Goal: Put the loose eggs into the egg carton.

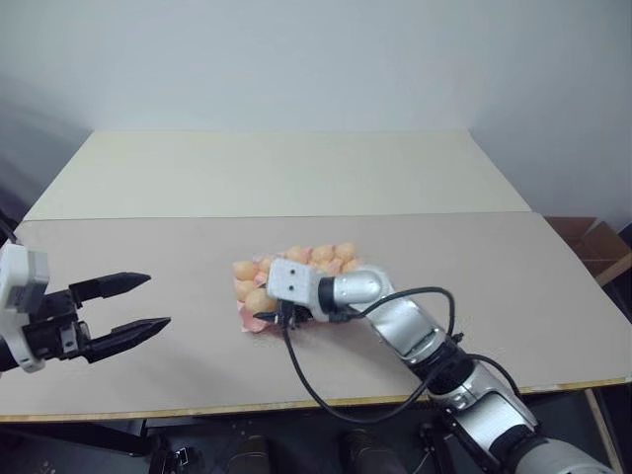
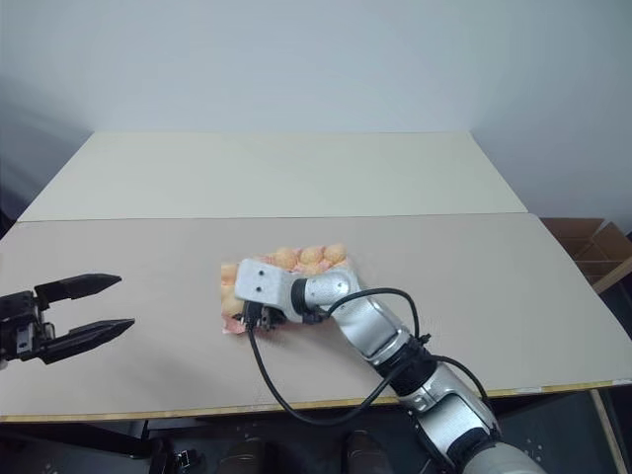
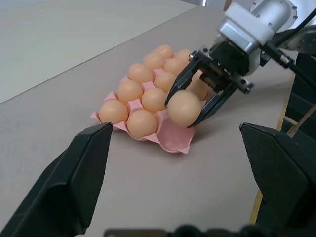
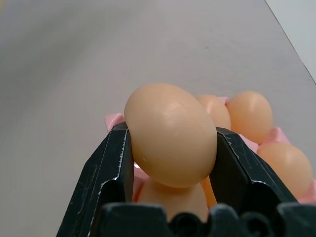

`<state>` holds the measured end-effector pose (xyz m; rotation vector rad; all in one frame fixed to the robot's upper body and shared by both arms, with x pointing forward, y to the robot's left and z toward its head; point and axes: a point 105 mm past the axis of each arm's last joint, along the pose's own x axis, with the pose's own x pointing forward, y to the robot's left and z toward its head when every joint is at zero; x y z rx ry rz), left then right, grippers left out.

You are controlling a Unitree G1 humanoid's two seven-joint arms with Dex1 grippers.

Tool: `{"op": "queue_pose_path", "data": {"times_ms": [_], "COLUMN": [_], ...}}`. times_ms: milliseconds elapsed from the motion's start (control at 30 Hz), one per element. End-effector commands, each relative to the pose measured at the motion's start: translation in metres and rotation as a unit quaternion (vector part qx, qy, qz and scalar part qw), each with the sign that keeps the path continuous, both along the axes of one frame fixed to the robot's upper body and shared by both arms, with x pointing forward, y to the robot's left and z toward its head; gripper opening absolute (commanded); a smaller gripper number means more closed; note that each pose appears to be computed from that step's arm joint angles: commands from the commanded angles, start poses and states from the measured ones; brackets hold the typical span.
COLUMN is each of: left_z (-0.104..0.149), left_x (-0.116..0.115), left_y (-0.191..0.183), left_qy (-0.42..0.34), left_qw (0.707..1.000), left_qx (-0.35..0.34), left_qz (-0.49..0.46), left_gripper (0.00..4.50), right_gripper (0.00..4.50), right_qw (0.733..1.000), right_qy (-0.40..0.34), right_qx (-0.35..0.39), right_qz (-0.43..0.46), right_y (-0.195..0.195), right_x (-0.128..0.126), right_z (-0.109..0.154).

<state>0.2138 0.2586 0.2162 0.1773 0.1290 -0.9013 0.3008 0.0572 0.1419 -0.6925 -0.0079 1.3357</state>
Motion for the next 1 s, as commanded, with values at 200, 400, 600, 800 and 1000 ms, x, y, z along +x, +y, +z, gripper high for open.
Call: {"op": "queue_pose_path", "data": {"times_ms": [200,400,600,800,1000], "left_z": [0.007,0.007,0.005,0.006,0.006], "left_x": [0.003,0.007,0.014,0.02,0.024], "left_y": [-0.006,-0.009,-0.015,-0.017,-0.012], "left_qy": [-0.014,-0.015,-0.013,-0.014,-0.013], "left_qw": [1.0,1.0,0.999,0.999,0.998], "left_qx": [0.002,0.002,-0.002,-0.002,0.004], "left_qz": [-0.013,-0.024,-0.041,-0.053,-0.054], "left_gripper": [4.5,4.5,4.5,4.5,4.5], "right_gripper": [4.32,4.45,4.45,4.45,4.45], "right_qw": [0.999,0.996,0.994,0.992,0.988], "right_qy": [-0.035,-0.033,-0.022,-0.007,0.03], "right_qx": [0.02,0.079,0.103,0.097,0.086], "right_qz": [-0.01,-0.011,-0.037,-0.076,-0.122], "right_y": [0.005,-0.027,-0.093,-0.166,-0.231], "right_x": [0.004,0.001,-0.001,-0.01,-0.02], "right_z": [0.021,0.063,0.087,0.093,0.083]}}
